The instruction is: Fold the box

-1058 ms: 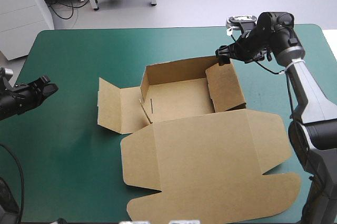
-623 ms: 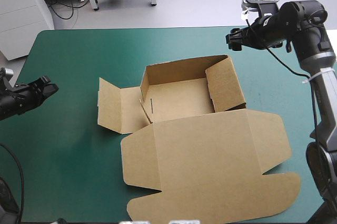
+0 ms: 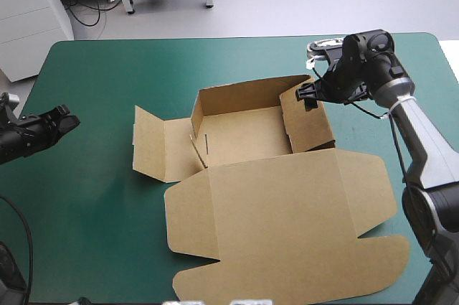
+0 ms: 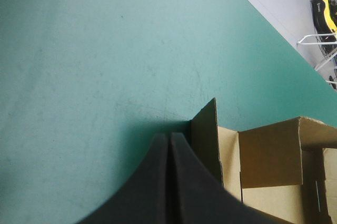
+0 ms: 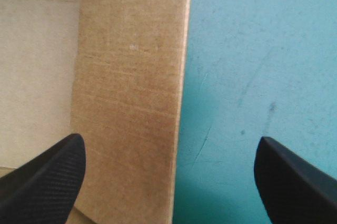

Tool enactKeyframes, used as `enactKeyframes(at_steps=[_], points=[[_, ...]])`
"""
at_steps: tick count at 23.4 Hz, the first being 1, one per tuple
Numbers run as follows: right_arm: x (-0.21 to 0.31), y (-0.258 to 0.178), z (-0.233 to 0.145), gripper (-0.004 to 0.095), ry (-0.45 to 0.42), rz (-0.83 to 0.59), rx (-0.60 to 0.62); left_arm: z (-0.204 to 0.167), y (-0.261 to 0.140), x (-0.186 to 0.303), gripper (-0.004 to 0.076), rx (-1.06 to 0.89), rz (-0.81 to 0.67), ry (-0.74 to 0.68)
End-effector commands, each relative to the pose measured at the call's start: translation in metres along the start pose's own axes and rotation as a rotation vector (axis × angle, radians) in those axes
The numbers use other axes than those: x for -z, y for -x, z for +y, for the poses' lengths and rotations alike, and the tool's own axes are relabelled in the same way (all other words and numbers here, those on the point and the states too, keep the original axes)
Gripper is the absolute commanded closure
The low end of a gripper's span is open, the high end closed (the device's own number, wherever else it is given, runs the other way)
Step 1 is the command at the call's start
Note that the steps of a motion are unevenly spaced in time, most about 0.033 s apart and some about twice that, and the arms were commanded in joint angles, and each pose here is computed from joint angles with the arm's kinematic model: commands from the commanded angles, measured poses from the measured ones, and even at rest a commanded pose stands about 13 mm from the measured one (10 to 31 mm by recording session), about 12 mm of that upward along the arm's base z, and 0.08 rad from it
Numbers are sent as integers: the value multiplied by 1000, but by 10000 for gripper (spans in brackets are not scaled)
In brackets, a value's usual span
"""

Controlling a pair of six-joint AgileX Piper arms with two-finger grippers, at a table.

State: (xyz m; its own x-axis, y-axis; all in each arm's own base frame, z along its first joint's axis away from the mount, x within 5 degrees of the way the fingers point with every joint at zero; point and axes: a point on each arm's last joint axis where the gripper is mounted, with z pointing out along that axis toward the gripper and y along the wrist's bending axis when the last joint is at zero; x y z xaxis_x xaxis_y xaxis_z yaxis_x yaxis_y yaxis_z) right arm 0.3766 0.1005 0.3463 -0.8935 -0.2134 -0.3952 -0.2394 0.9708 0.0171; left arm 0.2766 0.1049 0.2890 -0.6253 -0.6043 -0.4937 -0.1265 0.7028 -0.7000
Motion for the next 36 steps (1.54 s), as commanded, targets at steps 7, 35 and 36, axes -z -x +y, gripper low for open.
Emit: enactKeyframes(at_steps=[7, 35, 36], points=[[-41, 6, 5, 106, 42, 84, 12, -16, 7, 11, 756, -9, -60, -56], [119, -26, 11, 930, 104, -281, 106, -13, 5, 10, 756, -37, -41, -18], [133, -32, 12, 930, 119, -314, 93, -13, 5, 10, 756, -38, -40, -17]])
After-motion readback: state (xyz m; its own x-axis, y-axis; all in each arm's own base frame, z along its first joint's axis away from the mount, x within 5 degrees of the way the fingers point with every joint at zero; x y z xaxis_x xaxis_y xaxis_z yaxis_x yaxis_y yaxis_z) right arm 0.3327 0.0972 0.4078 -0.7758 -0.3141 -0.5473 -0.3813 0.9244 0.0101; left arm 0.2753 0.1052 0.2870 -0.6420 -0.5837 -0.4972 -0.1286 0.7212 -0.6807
